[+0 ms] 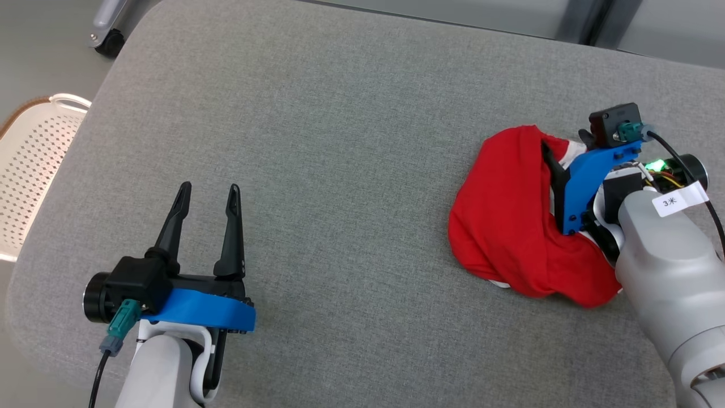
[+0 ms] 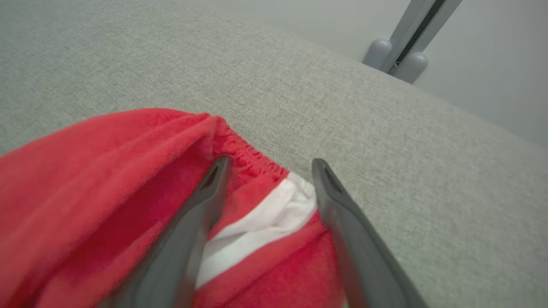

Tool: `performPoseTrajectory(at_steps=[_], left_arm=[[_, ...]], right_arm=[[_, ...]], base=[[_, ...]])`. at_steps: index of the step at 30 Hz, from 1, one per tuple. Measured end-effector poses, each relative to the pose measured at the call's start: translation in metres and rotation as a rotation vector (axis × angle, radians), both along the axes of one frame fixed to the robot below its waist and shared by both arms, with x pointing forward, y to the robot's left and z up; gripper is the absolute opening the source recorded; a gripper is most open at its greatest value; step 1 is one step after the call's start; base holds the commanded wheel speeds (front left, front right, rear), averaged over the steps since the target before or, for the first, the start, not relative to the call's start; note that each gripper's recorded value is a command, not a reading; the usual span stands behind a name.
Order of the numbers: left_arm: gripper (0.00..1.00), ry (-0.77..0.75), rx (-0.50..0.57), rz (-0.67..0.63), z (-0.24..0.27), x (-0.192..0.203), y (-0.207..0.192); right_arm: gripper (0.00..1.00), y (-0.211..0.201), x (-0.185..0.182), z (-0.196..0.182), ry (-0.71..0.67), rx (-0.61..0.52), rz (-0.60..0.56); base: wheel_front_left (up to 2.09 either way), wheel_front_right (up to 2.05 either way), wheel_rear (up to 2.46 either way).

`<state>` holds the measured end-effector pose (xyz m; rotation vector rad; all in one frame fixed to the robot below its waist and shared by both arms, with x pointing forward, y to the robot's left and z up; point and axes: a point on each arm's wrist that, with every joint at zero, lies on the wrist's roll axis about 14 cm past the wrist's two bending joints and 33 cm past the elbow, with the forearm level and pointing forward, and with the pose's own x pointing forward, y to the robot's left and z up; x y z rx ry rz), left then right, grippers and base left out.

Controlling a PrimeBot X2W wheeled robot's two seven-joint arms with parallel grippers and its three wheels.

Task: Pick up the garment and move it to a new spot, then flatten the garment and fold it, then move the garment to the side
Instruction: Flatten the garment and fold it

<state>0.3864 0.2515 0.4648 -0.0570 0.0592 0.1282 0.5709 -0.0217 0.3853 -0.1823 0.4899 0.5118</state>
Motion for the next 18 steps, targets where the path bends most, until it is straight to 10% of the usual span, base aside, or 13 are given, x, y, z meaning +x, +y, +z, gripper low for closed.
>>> performPoseTrajectory(at_steps=[9,10,11,12,18], left_arm=[[1.00,-0.008,0.001,0.004,0.002,0.001,0.001],[1.00,-0.009,-0.001,0.001,0.002,0.002,0.000],[1.00,-0.010,-0.003,-0.002,0.003,0.002,-0.002],[1.00,-0.012,-0.004,-0.005,0.003,0.003,-0.003],[1.00,-0.023,-0.011,-0.013,0.006,0.003,-0.006]], right_arm=[[1.00,-0.013,-0.015,-0.016,0.083,-0.045,-0.021],[0.82,-0.014,-0.017,-0.018,0.095,-0.050,-0.025],[0.29,-0.016,-0.019,-0.020,0.111,-0.056,-0.030],[0.00,-0.018,-0.022,-0.021,0.123,-0.063,-0.033],[0.00,-0.031,-0.027,-0.017,0.116,-0.054,-0.065]], base=[[0.00,0.00,0.00],[0.00,0.00,0.00],[0.00,0.00,0.00],[0.00,0.00,0.00],[0.00,0.00,0.00]])
